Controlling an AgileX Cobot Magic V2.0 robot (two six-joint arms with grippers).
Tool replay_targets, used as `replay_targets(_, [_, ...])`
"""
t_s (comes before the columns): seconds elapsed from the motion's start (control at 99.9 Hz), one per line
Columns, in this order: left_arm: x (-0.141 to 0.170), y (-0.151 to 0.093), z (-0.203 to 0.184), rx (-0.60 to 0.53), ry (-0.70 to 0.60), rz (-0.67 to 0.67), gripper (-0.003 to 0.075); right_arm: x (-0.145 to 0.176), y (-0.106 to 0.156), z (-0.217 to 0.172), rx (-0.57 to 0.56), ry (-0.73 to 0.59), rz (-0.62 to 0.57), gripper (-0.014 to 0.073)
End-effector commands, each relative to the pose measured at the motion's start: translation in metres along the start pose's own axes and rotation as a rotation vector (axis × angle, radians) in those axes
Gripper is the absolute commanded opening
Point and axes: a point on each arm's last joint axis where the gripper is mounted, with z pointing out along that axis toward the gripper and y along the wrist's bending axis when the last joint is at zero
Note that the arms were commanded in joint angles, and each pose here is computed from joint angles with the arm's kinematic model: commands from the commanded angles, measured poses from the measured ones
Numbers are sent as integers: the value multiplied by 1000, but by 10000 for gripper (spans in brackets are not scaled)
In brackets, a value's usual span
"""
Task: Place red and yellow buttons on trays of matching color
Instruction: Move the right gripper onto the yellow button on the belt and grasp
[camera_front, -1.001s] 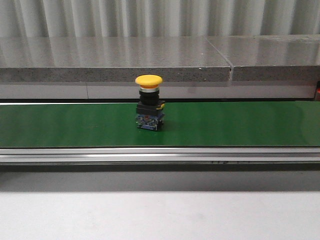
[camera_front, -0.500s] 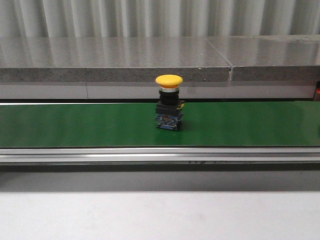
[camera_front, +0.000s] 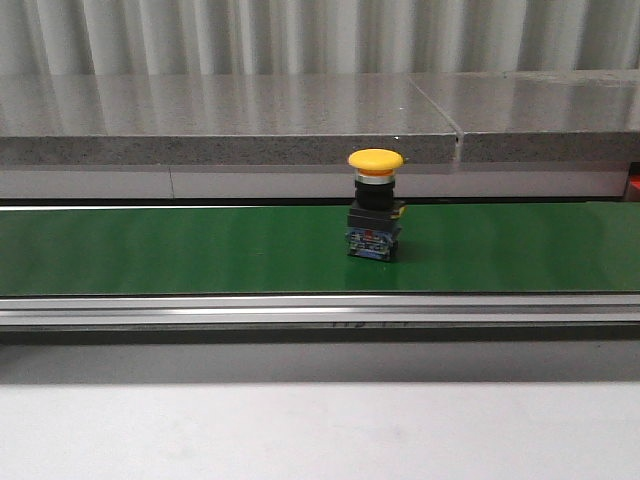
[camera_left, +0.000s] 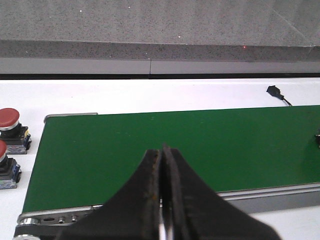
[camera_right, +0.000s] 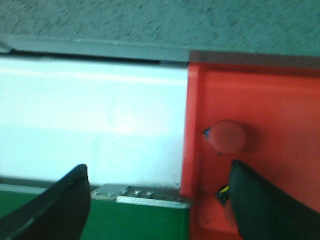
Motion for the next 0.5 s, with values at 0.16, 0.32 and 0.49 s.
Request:
replay_targets(0.16, [-14, -2, -4, 7, -90, -9, -20, 23, 54, -38, -73, -2, -79, 572])
replay_targets(0.32, [-14, -2, -4, 7, -90, -9, -20, 51, 83, -38, -103, 12, -116, 572])
replay_targets(0.49, [-14, -2, -4, 7, -90, -9, -20, 84, 107, -38, -133, 38, -162, 572])
